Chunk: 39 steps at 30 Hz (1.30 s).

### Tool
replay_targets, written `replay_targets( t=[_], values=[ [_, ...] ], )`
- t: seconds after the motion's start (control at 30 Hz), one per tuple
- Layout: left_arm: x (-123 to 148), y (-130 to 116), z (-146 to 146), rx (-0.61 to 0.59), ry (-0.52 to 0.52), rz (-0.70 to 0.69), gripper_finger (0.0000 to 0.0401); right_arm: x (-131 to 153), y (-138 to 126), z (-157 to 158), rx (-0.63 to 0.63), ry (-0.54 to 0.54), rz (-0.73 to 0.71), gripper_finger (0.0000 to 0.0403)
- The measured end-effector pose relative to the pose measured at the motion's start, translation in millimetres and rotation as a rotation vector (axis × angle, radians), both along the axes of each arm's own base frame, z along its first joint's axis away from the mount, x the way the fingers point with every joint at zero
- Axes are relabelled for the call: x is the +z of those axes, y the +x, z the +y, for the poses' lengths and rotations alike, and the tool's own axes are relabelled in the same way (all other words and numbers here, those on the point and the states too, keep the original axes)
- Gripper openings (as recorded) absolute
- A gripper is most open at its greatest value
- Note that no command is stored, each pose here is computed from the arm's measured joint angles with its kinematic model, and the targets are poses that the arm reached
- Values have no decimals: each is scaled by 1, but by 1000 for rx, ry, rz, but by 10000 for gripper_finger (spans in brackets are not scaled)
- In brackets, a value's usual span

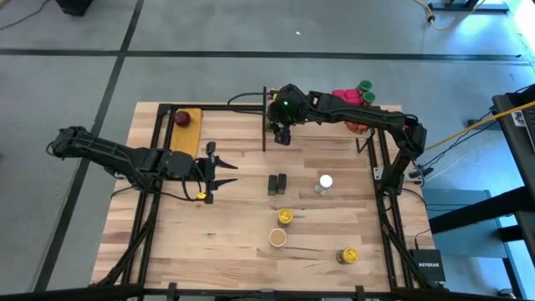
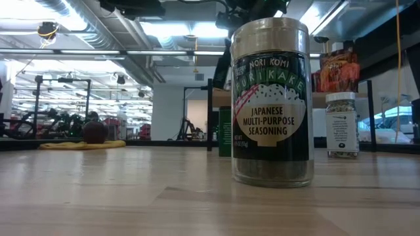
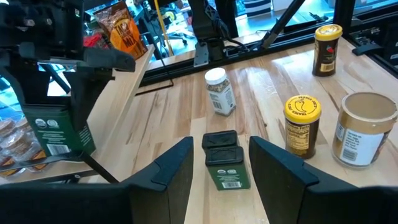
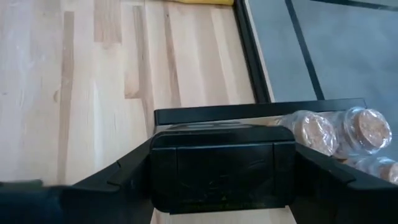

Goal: Shelf spices
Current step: Put the right black seasoning can on the shelf

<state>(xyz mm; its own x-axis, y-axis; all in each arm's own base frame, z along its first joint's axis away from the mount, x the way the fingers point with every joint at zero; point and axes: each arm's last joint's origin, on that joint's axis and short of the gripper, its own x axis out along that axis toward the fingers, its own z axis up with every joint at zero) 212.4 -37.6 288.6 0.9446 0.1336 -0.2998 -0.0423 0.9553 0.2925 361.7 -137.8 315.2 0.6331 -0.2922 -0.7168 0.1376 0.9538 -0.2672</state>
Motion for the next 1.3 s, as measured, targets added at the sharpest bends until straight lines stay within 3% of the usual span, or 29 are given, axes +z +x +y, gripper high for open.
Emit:
replay_targets(
  t=[0.3, 0.6, 0.73, 0.93, 1.13, 1.3],
  values=[
    [0, 0, 0, -1, 2, 0, 150, -1, -1, -1, -22, -13, 15, 286],
    [0, 0, 0, -1, 3, 0, 150, 0, 0, -1, -30, -10, 2, 372],
    [0, 0, 0, -1, 2, 0, 150, 1, -1, -2, -22, -56, 22, 396],
    [0, 0, 0, -1, 3, 0, 150, 27, -2, -5, -103, -154, 10, 391],
    [0, 0, 0, -1, 2, 1, 150, 60, -11, 6, -76, -65, 15, 392],
    [0, 0, 0, 0, 3, 5, 150, 69, -19, 26, -50, 21, 88, 392]
  ],
)
